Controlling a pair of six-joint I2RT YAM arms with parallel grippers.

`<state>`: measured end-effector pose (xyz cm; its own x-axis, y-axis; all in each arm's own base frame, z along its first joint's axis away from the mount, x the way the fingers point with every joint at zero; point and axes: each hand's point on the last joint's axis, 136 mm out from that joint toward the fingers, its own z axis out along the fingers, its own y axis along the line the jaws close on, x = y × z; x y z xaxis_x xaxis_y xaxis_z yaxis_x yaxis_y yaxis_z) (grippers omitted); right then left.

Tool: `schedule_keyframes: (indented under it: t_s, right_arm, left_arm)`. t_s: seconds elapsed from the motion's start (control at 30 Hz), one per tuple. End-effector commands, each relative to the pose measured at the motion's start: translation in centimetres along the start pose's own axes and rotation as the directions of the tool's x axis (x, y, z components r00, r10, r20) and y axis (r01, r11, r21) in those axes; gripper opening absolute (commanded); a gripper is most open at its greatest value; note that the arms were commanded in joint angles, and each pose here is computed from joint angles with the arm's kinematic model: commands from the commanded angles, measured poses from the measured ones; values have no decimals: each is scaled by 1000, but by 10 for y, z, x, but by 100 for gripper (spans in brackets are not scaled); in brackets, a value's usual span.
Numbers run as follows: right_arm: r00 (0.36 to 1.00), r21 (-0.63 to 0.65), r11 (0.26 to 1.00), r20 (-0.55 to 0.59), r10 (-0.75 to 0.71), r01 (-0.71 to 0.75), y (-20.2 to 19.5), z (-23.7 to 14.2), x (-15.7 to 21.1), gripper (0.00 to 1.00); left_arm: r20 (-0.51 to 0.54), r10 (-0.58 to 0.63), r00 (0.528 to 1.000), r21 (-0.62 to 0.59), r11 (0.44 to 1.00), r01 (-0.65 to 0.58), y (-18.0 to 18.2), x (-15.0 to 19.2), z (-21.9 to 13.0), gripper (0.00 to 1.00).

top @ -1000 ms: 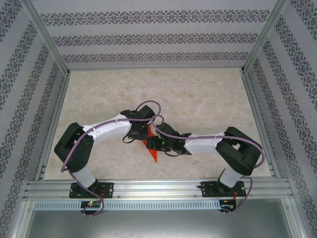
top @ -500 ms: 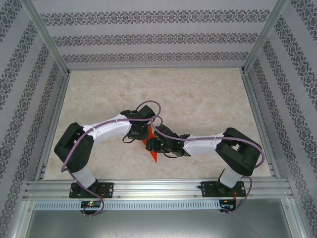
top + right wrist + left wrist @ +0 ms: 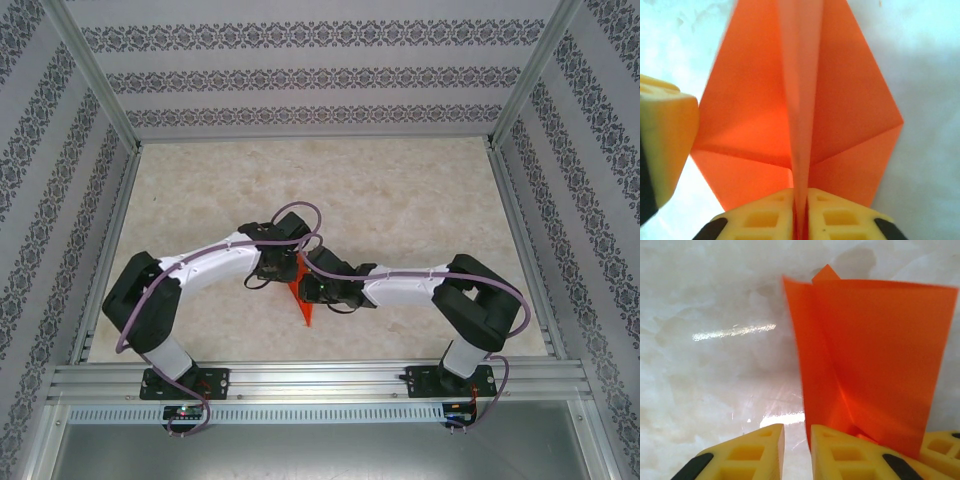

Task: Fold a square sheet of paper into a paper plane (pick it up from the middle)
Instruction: Turn over the paper plane at the center of the table.

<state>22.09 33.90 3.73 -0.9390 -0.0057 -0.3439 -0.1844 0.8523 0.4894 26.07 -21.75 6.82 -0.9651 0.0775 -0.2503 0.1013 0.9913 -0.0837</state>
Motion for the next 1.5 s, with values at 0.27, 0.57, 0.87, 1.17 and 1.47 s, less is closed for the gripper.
schedule_keyframes:
  t_s: [0.27,0.57,0.87,1.17,1.47]
  right_arm:
    - [990,370,929,118,-75,26,-39,-61,-57,9]
    - [996,451,892,69,-61,24,-68,-34,-74,14]
    - [1000,496,868,-9,-21,22,-94,-7,-53,20]
    - [995,538,843,-95,42,16,-118,16,-18,28]
    - [998,502,863,-19,-54,56,-81,-24,-63,41]
  left_arm:
    - [310,-255,916,144,965,220,49,-30,-84,37]
    - [295,-368,882,161,929,334,91,-13,-74,38]
    - [285,-380,880,167,924,345,98,-8,-71,39]
    - [290,-376,880,148,926,347,104,-7,-69,40]
    - [310,-371,875,135,929,346,110,-9,-69,41]
